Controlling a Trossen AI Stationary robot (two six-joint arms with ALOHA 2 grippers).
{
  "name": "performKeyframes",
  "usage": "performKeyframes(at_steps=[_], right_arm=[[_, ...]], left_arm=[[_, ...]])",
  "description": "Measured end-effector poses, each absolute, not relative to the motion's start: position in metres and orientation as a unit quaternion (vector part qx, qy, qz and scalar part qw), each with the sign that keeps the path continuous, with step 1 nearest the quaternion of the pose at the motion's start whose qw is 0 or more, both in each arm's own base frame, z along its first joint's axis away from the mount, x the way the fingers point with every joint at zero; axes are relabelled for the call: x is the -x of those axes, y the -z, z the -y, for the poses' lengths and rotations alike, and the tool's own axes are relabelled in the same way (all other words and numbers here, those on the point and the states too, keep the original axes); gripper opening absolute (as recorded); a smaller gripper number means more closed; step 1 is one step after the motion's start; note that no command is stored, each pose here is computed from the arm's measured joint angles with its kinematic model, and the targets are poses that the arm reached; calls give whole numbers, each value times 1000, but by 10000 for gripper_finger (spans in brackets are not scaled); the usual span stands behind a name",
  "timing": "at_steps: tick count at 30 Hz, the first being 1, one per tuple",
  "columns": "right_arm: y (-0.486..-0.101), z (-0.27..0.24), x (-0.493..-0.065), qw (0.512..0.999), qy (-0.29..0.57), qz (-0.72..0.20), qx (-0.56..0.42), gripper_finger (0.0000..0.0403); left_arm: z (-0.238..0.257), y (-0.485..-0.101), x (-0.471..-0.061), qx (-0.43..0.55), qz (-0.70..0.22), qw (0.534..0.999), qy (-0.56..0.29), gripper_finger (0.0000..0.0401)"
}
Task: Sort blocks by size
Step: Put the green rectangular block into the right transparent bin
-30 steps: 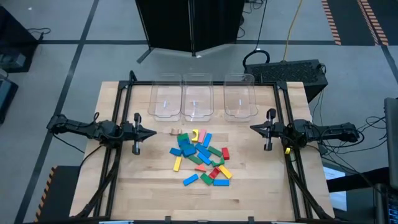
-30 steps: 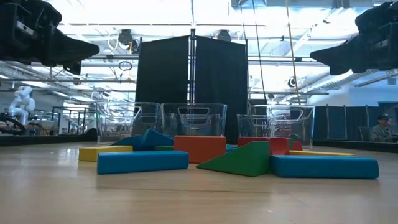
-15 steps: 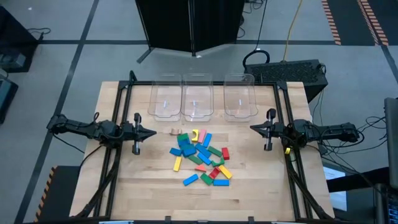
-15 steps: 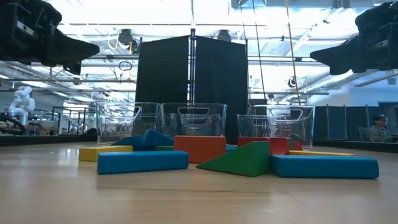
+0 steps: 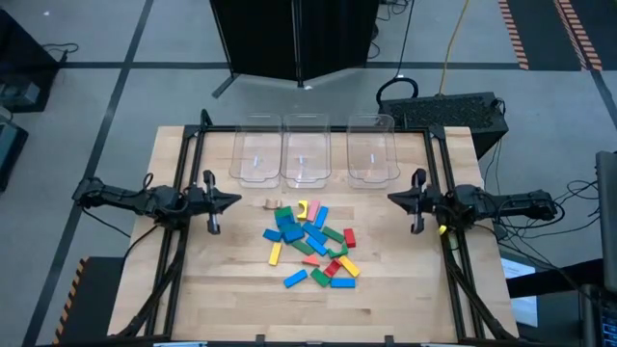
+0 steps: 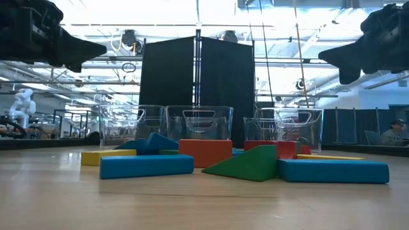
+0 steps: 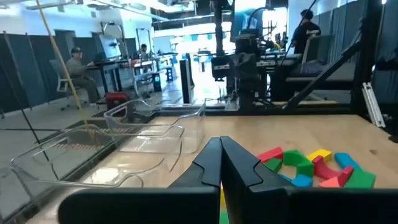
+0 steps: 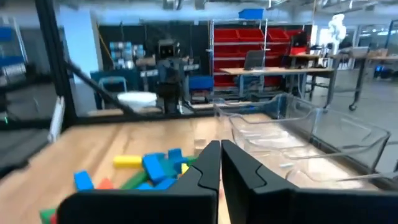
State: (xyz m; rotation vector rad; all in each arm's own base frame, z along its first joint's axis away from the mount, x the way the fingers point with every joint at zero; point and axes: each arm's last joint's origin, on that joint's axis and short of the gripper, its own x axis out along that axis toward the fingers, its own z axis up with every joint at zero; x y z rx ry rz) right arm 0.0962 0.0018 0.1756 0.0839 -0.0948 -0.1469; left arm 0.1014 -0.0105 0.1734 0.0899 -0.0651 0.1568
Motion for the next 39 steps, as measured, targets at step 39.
performKeyframes(at_steps=[39], right_arm=[[-202, 9, -133, 972, 148, 49, -177, 50]], left_arm=[[5, -187, -101, -19, 79, 981, -174, 97]])
